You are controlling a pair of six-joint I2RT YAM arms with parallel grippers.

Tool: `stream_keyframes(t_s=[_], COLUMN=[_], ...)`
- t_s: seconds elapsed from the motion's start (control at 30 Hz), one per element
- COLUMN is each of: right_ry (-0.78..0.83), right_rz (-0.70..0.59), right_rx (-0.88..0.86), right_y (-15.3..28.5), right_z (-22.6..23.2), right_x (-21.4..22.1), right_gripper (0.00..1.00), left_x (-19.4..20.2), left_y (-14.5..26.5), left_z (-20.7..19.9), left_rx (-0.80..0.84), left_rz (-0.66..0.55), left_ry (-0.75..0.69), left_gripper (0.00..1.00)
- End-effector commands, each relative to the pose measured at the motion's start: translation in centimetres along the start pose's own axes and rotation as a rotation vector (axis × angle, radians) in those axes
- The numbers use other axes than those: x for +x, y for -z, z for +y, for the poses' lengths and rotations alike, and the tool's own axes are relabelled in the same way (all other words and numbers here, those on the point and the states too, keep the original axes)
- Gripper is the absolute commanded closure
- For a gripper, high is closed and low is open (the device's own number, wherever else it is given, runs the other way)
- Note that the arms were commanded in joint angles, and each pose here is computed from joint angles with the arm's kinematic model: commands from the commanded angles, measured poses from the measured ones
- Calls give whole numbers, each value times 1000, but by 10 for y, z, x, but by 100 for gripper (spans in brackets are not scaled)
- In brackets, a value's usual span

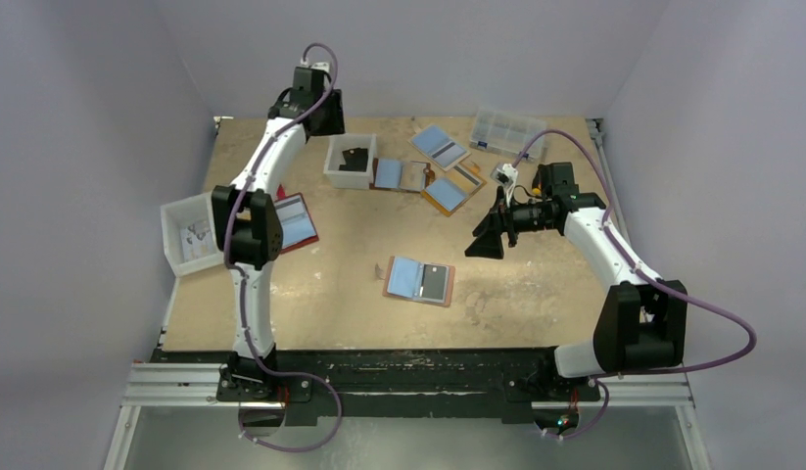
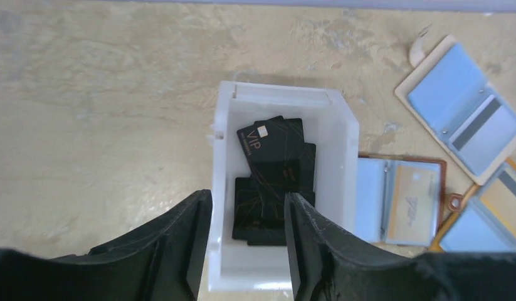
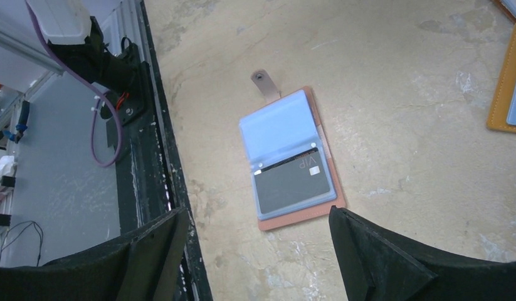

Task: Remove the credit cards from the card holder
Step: Place the credit card in the storage box, then remove the credit card from the card holder.

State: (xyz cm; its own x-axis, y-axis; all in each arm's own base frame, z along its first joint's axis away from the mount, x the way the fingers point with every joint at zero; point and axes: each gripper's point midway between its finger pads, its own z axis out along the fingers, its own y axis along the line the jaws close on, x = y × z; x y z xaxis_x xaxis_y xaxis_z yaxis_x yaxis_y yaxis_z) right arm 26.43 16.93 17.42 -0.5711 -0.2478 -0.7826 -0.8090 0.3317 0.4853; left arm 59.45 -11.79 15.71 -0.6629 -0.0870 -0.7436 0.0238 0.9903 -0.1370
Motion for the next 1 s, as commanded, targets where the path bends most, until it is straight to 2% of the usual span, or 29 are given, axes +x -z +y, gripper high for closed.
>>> stream_keyframes(t_s=[0.0, 0.07, 0.23, 0.3, 0.47, 0.6, 0.77, 0.97], right_ry=[65, 78, 143, 181, 215, 243, 273, 275], right_rz=[-2, 5, 28, 33, 30, 51, 62, 64], right_rx=[42, 55, 85, 85, 89, 122, 151, 181], right_y=[7, 9, 14, 17, 19, 25, 32, 40], right_z=[0, 0, 1, 4, 7, 8, 14, 21], right_x=[-4, -3, 0, 0, -2, -5, -4, 3], right_gripper=[9, 9, 9, 9, 9, 9, 8, 8], left_x=[-82, -74, -30, -5, 31, 67, 115, 151], left_y=[109, 133, 188, 203, 245, 265, 273, 283], left_z=[1, 1, -1, 0, -13, -28, -35, -35], left_rx=[-10, 17, 145, 184, 311, 422, 479, 509], left_rz=[-293, -332, -396, -388, -377, -302, -184, -143], left_ry=[22, 55, 149, 178, 209, 241, 252, 316], left_gripper=[47, 40, 9, 2, 1, 1, 2, 2])
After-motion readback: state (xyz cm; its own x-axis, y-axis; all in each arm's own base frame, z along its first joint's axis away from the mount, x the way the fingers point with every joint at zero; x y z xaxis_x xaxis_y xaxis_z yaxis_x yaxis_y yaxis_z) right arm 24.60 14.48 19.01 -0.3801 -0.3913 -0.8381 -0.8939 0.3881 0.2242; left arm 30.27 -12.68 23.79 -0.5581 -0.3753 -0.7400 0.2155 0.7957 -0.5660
